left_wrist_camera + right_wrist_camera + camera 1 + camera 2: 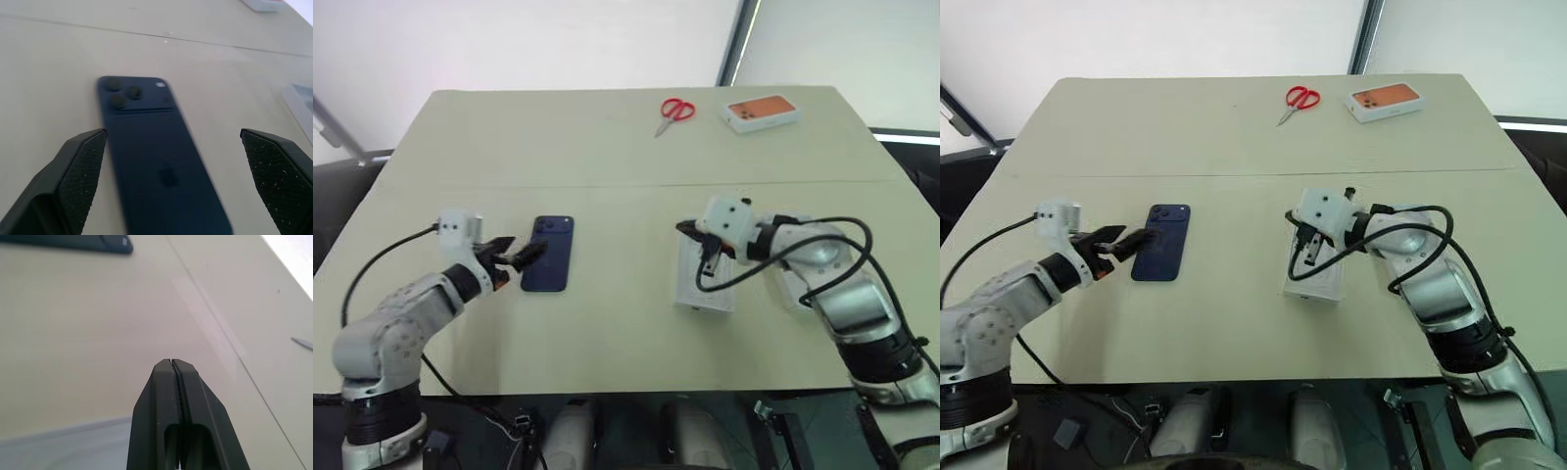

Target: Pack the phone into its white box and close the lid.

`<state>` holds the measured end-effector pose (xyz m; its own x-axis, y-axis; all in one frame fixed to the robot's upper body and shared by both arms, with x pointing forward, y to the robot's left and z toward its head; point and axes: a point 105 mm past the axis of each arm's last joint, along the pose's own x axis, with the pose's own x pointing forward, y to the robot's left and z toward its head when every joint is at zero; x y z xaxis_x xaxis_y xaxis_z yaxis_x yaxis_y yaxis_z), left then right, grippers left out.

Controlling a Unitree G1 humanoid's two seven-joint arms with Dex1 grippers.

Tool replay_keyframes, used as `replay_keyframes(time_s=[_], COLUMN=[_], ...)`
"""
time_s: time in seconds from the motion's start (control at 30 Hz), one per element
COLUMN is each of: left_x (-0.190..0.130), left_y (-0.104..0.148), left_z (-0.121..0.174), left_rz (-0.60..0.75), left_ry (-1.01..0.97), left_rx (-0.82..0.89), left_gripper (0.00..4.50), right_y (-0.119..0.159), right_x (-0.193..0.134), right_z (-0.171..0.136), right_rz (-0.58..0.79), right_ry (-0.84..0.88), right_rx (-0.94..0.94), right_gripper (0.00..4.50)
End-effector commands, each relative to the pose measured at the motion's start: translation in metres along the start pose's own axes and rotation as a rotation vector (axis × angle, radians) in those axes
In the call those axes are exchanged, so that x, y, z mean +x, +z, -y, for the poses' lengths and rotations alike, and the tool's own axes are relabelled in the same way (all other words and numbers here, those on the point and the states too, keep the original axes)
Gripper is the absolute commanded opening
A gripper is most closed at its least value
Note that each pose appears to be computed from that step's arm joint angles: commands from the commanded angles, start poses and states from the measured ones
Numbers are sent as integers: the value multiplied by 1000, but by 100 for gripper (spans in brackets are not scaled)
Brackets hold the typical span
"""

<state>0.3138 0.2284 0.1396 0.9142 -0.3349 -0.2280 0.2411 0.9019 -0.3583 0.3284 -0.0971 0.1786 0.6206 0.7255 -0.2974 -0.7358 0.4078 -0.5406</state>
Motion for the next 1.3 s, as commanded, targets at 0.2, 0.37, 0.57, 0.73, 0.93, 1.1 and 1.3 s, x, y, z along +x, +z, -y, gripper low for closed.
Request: replay_keyframes(time_s=[0.2, 0.37, 0.57, 0.73, 0.93, 1.1, 1.3], left_x=[6, 15, 22, 23, 23, 23, 22], left_y=[-12, -29, -45, -49, -50, -46, -39], left_z=[-21, 5, 25, 37, 54, 55, 47], left_rz=[-134, -275, -350, -346, -327, -300, -281], left_ry=[135, -1, -65, -102, -179, -185, -168], left_rx=[-198, -267, -330, -345, -351, -369, -380], left_gripper=[449, 449, 449, 449, 449, 449, 449], right_y=[13, 6, 20, 29, 34, 33, 28], right_x=[65, 91, 117, 131, 133, 132, 128], right_z=[-43, -59, -81, -87, -88, -87, -82], right_rz=[-3, -56, -24, 4, 24, 24, 11], right_ry=[74, 98, 167, 184, 191, 187, 168], right_rx=[-28, -84, -91, -78, -93, -95, -94], right_gripper=[0, 0, 0, 0, 0, 0, 0])
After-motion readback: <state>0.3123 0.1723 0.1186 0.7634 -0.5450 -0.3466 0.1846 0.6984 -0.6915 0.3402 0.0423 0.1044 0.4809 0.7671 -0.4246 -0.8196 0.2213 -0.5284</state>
